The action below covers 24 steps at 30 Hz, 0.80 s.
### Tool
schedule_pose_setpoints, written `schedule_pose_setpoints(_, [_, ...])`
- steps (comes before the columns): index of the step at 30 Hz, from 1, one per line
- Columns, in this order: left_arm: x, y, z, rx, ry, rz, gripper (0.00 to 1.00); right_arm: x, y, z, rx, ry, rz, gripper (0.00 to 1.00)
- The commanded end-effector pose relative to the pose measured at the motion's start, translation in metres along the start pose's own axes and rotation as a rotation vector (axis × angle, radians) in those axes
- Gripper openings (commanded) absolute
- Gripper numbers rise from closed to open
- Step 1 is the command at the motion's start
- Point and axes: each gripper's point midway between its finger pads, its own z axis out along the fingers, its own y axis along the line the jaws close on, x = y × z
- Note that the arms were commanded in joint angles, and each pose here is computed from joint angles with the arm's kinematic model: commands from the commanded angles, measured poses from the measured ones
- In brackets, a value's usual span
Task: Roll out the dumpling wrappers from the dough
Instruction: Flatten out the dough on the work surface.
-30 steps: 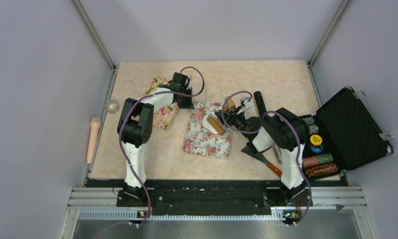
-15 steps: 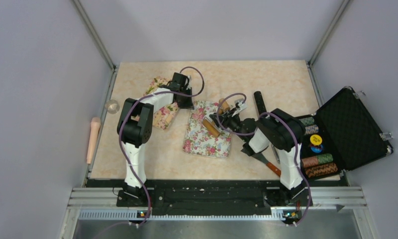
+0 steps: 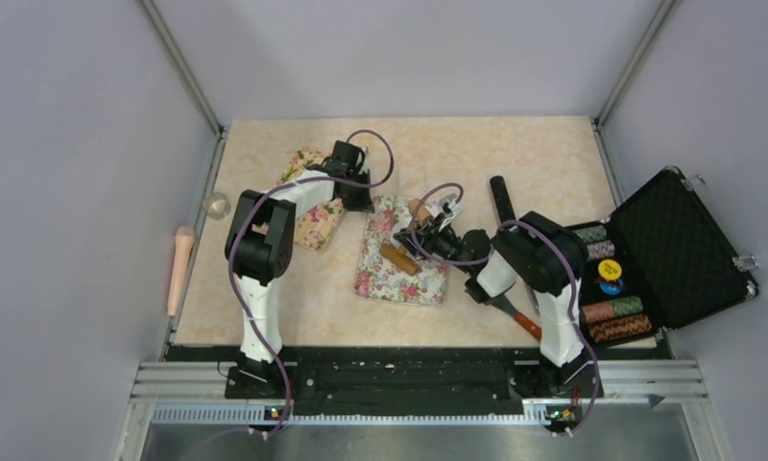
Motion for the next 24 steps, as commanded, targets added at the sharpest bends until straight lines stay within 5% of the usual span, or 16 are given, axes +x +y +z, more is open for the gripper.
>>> schedule_pose_setpoints(1, [0.020,-0.002,-0.007,-0.002,0.067,-0.007,0.00,-0.043,0.003,-0.008,-0.022,-0.063,-0.051,0.00])
schedule_pose_setpoints(8, [0.018,-0.002,-0.010,-0.005,0.057,-0.004,0.00,-0.089,-0.066,-0.035,0.195,-0.165,-0.063,0.00])
schedule_pose_setpoints(24, [0.019,-0.002,-0.009,-0.001,0.063,-0.004,0.00,-0.020,-0.078,-0.046,0.348,-0.016,-0.197,0.00])
